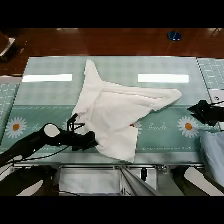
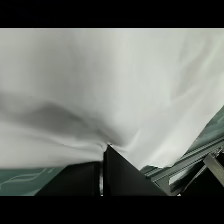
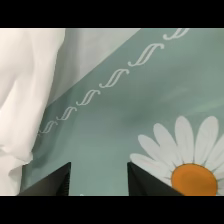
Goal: Fold the shirts.
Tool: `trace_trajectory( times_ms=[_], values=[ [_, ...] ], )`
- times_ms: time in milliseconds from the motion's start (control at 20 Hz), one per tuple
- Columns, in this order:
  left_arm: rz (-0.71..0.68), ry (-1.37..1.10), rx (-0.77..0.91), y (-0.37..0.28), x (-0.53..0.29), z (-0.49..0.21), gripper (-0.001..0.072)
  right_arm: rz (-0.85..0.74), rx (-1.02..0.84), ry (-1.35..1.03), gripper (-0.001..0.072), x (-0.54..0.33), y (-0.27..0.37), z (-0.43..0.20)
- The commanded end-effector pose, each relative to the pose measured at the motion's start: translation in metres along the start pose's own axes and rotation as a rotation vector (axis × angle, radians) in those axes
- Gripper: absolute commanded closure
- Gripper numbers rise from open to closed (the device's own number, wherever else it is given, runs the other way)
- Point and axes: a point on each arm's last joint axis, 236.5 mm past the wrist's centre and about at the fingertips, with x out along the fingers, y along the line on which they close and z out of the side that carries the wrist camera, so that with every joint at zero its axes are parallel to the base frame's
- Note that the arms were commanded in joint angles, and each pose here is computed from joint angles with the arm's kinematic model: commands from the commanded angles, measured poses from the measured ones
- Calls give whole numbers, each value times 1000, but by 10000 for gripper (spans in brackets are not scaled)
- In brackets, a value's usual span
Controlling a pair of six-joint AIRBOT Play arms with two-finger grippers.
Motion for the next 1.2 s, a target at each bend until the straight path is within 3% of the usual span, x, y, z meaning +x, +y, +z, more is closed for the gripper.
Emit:
trace_trajectory(
  times_ms=[0, 350, 1000, 1050, 1150],
  values=[
    [-20, -38, 36, -8, -1, 6, 690, -5, 6, -27, 305, 1, -2, 7],
    [-34, -60, 44, -12, -5, 14, 690, 57, 57, 60, 305, 35, -2, 33],
    [-34, -60, 43, -12, -5, 15, 690, 75, -70, 223, 311, 127, 53, 65],
    [-34, -60, 43, -12, -5, 15, 690, 75, -81, 223, 377, 130, 56, 64],
    [-38, -64, 47, -14, -6, 16, 690, 95, -154, 228, 686, 130, 71, 63]
  ],
)
